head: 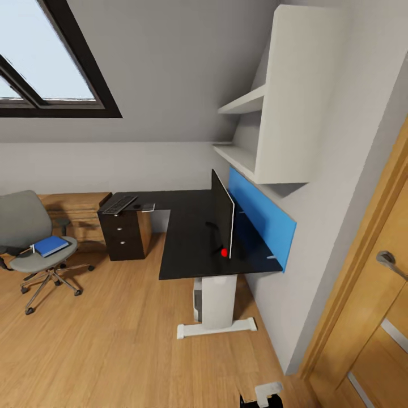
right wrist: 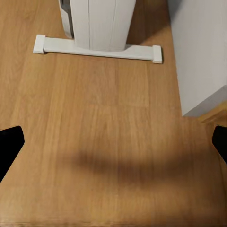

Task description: In the bedroom, organize the workspace by keeping the computer under the desk, ensuring the monitor is on the desk, placing the keyboard on the desk next to the monitor, placing the mouse on the desk next to the keyboard, moving the folder from the swivel chair onto the desk next to the mouse, stacking the notebook on top of the folder with the pen on top of the notebook, and positioning the swivel chair next to the desk.

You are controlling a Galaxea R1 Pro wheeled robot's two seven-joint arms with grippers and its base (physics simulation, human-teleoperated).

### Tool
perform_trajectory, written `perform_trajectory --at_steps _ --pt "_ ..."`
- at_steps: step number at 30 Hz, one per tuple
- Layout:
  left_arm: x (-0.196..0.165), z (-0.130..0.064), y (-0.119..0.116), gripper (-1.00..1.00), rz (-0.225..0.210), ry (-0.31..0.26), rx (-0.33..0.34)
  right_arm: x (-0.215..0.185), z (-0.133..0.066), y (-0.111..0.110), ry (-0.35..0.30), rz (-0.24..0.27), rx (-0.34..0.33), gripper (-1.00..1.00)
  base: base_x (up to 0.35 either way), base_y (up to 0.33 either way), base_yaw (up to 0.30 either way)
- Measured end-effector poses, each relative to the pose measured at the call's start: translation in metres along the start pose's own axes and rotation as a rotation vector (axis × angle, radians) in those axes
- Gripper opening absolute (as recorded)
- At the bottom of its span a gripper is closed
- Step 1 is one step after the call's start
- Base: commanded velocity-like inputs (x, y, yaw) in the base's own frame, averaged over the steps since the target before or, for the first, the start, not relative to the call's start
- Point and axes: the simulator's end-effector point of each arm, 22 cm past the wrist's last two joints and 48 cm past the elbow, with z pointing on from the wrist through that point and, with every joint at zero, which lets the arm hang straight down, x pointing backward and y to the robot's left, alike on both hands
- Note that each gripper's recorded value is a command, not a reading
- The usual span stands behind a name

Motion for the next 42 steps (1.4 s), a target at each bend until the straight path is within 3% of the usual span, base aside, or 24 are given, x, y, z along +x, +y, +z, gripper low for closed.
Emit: perform_trajectory --at_steps 5,10,14,22,26,42 --pt "0.029 -0.008 0.008 1.00 0.006 0.111 -0.016 0.006 -0.006 -0.002 0.011 -0.005 -0.001 1.00 0.000 0.000 0.000" --pt "0.038 -0.013 0.009 1.00 0.011 0.137 -0.018 0.010 -0.009 -0.001 0.018 -0.008 -0.002 1.00 0.000 0.000 0.000" --pt "0.034 -0.014 0.000 1.00 0.003 0.107 -0.009 0.013 -0.009 -0.001 0.024 -0.008 -0.003 1.00 0.000 0.000 0.000" --pt "0.005 -0.013 0.005 1.00 -0.035 -0.024 -0.031 0.013 -0.009 -0.003 0.026 -0.008 0.000 1.00 0.000 0.000 0.000" --pt "0.000 -0.012 0.014 1.00 -0.057 -0.043 -0.048 0.014 -0.009 -0.009 0.026 -0.011 0.007 1.00 0.000 0.000 0.000" --pt "-0.007 -0.010 0.029 1.00 -0.045 -0.056 -0.040 0.015 -0.009 -0.009 0.028 -0.012 0.007 1.00 0.000 0.000 0.171"
